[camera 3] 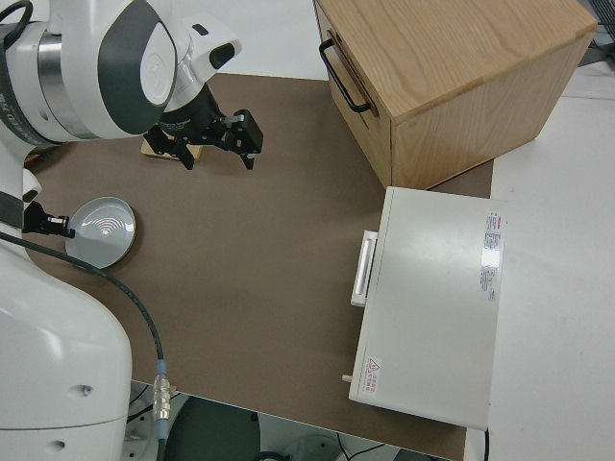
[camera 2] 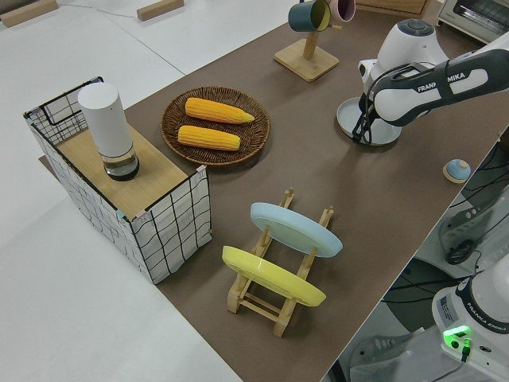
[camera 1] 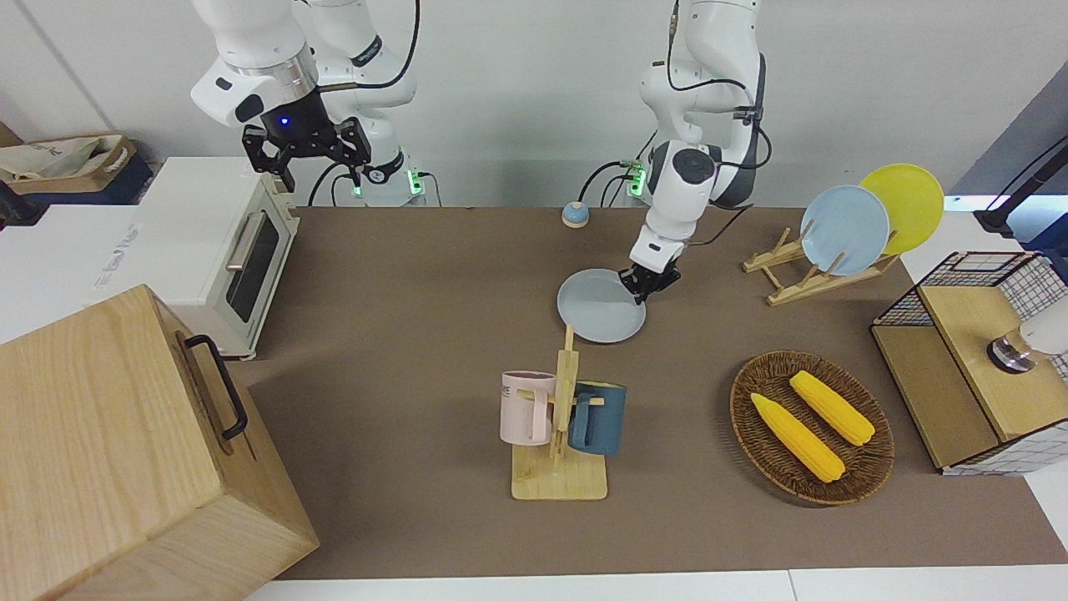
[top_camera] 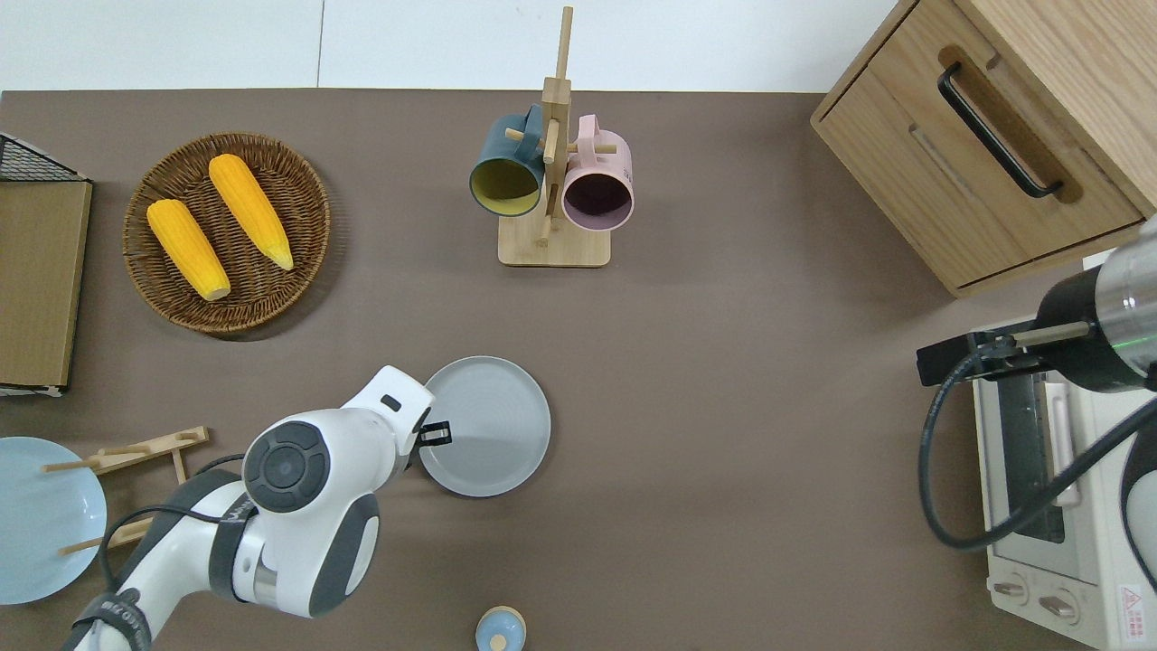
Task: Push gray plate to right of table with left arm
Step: 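Push the gray plate with the left gripper toward the toaster oven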
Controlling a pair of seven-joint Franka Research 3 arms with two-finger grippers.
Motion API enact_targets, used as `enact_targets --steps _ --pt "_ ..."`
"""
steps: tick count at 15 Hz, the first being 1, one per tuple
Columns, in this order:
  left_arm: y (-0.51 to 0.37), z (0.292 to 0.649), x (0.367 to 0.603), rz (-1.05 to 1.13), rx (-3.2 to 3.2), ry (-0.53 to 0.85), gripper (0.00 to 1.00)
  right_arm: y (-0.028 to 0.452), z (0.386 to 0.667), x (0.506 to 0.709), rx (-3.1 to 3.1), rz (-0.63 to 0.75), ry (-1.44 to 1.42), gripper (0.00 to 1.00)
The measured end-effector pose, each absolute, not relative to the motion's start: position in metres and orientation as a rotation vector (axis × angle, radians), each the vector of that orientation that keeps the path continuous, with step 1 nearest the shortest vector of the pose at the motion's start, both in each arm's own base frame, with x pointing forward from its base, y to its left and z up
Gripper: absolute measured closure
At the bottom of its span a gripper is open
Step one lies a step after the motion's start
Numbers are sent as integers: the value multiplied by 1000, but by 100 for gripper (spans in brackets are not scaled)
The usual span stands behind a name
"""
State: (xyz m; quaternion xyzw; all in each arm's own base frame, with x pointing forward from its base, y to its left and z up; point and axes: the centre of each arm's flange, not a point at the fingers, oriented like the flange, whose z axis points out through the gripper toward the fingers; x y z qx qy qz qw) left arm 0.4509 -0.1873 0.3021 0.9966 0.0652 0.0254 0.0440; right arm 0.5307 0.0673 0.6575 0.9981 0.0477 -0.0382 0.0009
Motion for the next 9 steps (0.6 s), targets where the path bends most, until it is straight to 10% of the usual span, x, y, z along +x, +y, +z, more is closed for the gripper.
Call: enact_targets --steps 9 --pt "-333 300 445 58 2973 259 97 67 657 531 3134 -120 150 1"
